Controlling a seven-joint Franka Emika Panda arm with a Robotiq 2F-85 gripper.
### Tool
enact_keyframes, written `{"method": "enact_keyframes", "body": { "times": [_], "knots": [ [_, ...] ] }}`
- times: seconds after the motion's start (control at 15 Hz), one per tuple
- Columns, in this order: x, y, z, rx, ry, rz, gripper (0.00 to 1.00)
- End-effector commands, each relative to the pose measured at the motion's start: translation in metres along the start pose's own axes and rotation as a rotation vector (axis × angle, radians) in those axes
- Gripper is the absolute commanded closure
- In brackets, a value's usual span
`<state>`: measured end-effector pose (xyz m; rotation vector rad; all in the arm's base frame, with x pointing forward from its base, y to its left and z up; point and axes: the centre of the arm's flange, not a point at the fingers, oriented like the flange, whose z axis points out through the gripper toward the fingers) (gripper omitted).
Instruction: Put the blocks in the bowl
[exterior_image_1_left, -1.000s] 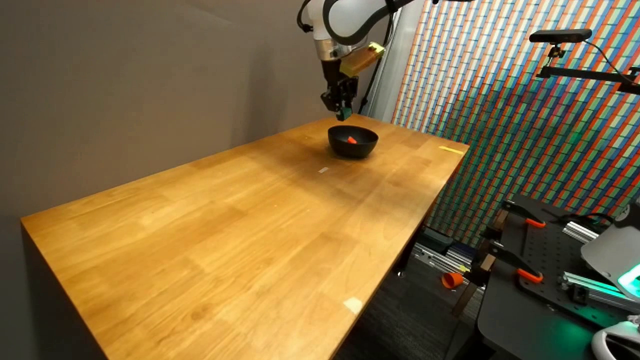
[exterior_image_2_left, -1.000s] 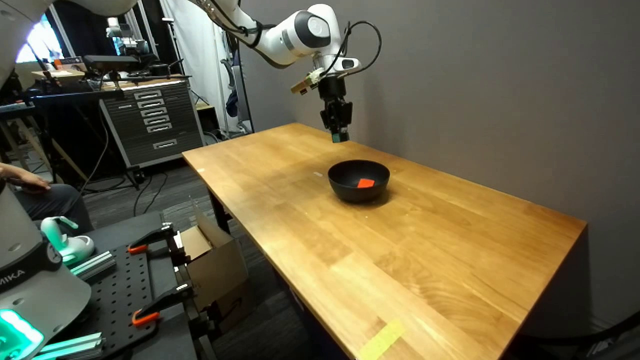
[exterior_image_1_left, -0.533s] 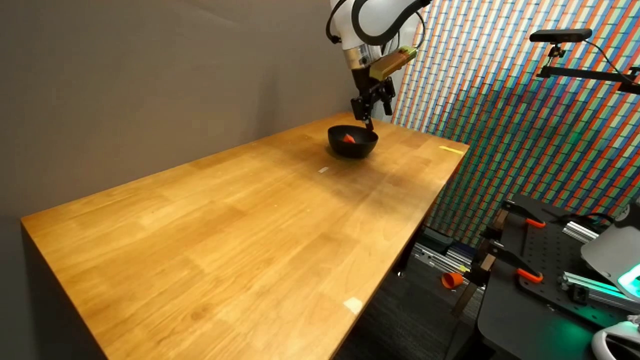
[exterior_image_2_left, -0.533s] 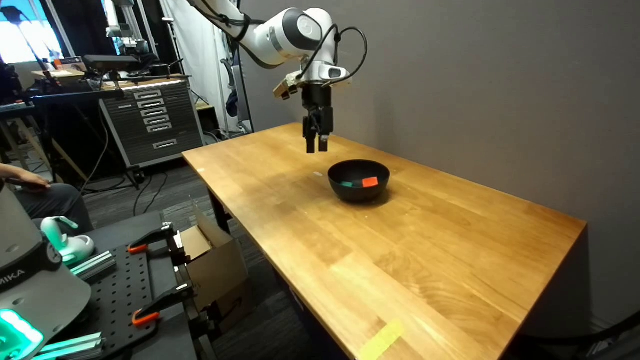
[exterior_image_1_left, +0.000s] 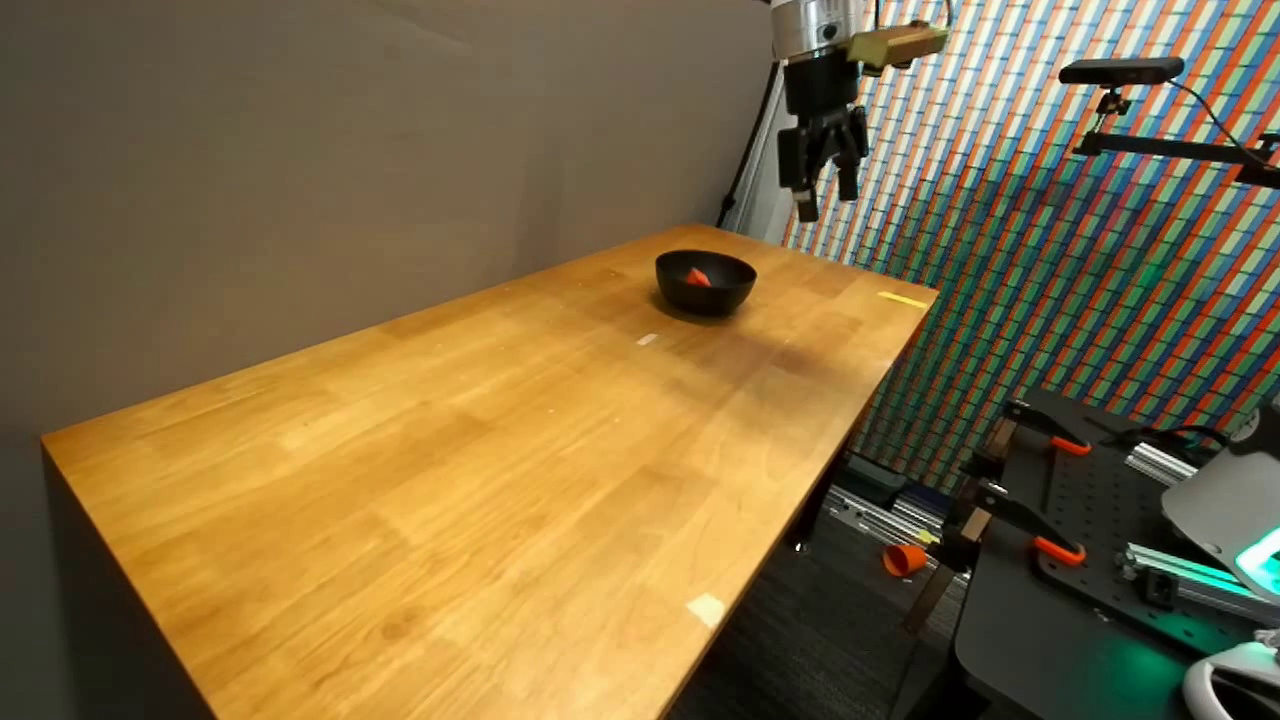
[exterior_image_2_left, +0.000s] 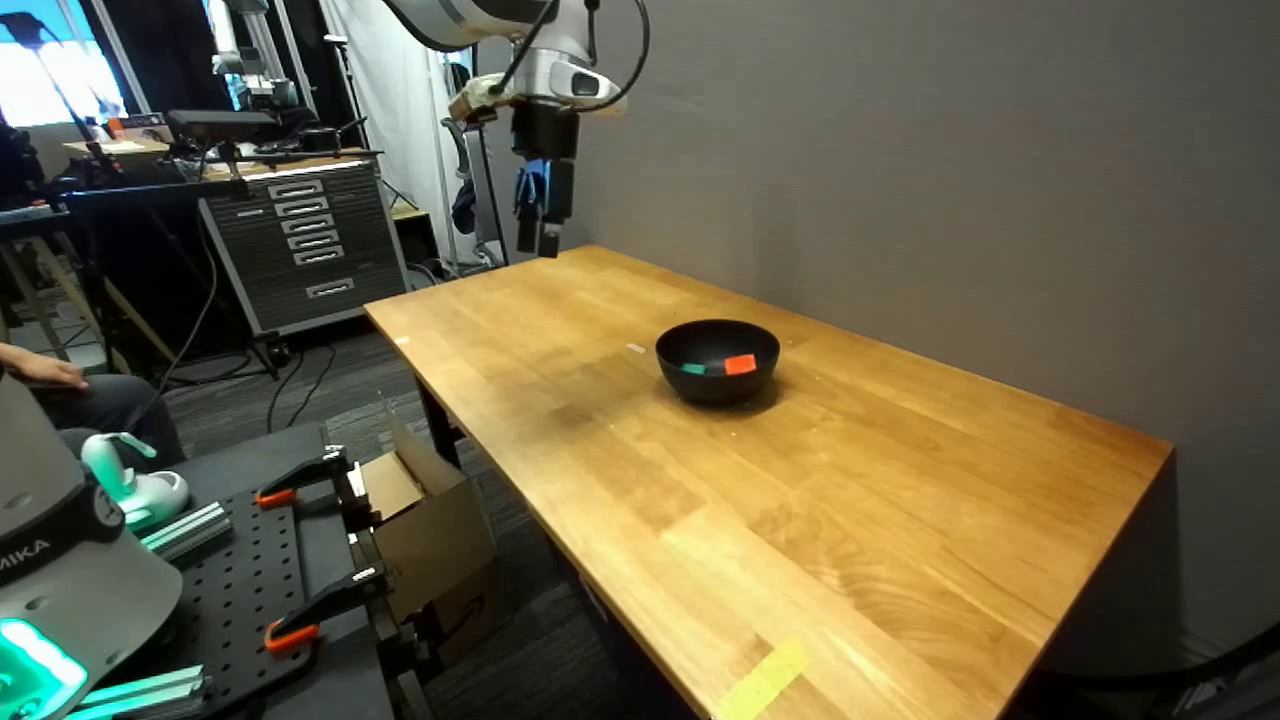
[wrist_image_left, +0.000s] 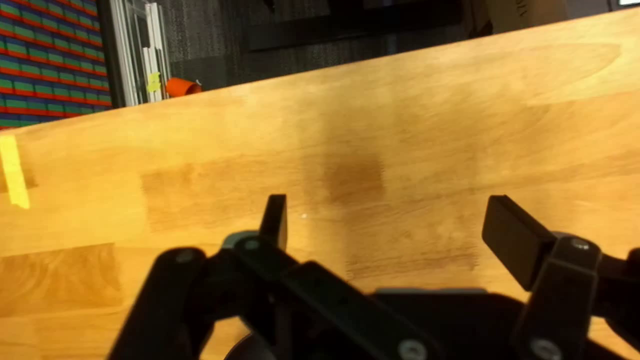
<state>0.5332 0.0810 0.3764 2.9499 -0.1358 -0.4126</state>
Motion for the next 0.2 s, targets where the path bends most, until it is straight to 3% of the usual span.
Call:
{"method": "enact_keyframes", "body": {
  "times": [0.0,0.13],
  "knots": [
    [-0.015,0.005,-0.005,0.03,0.002,-0.01,0.0],
    [-0.028,0.01,-0.013,0.04,0.015,-0.01,0.0]
  ]
}}
